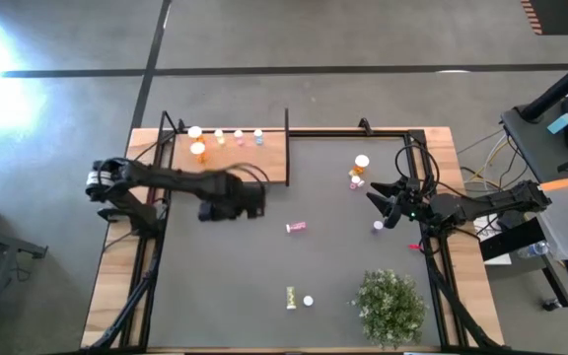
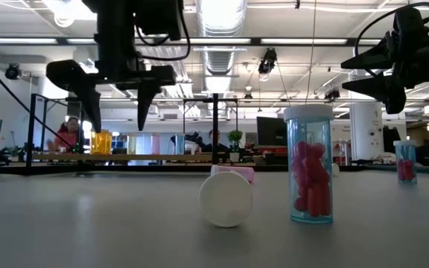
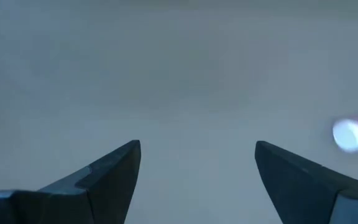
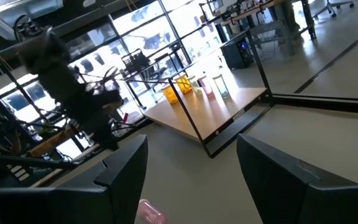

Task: Pick and place medicine bottles onto shelf by color
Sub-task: Put the bottom yellow pill bottle on the shelf aligned with the other yellow pill bottle

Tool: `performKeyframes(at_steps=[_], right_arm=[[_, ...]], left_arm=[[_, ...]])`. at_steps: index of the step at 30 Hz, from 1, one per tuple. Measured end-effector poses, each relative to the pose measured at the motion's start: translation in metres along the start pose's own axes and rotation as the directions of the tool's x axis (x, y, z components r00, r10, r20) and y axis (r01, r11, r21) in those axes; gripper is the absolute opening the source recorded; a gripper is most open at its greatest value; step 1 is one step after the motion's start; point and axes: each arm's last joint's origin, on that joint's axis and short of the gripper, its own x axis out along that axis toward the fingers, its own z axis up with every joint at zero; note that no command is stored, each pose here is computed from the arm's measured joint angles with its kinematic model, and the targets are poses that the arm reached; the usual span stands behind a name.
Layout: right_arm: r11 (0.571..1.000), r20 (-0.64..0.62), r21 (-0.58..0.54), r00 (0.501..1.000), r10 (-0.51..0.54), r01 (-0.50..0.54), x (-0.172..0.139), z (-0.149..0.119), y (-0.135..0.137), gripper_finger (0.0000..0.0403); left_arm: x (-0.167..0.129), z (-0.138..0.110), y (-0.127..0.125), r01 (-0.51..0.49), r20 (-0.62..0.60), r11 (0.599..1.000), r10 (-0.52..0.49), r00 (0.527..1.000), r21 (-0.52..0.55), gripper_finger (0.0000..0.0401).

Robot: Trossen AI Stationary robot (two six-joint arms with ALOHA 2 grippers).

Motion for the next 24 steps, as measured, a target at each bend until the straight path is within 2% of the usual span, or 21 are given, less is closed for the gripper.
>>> performKeyframes(at_steps=[11,24], right_arm=[[1.000,0.000,0.000,1.000,0.000,0.000,0.000,0.000,0.000,0.0237],[1.000,0.000,0.000,1.000,0.000,0.000,0.000,0.000,0.000,0.0237]], left_arm=[[0.031,-0.087,-0.032,0.079,-0.060,0.996,-0.076,0.995,0.045,0.0299],[0.039,-0.145,-0.076,0.121,-0.107,0.984,-0.107,0.988,0.134,0.0299]])
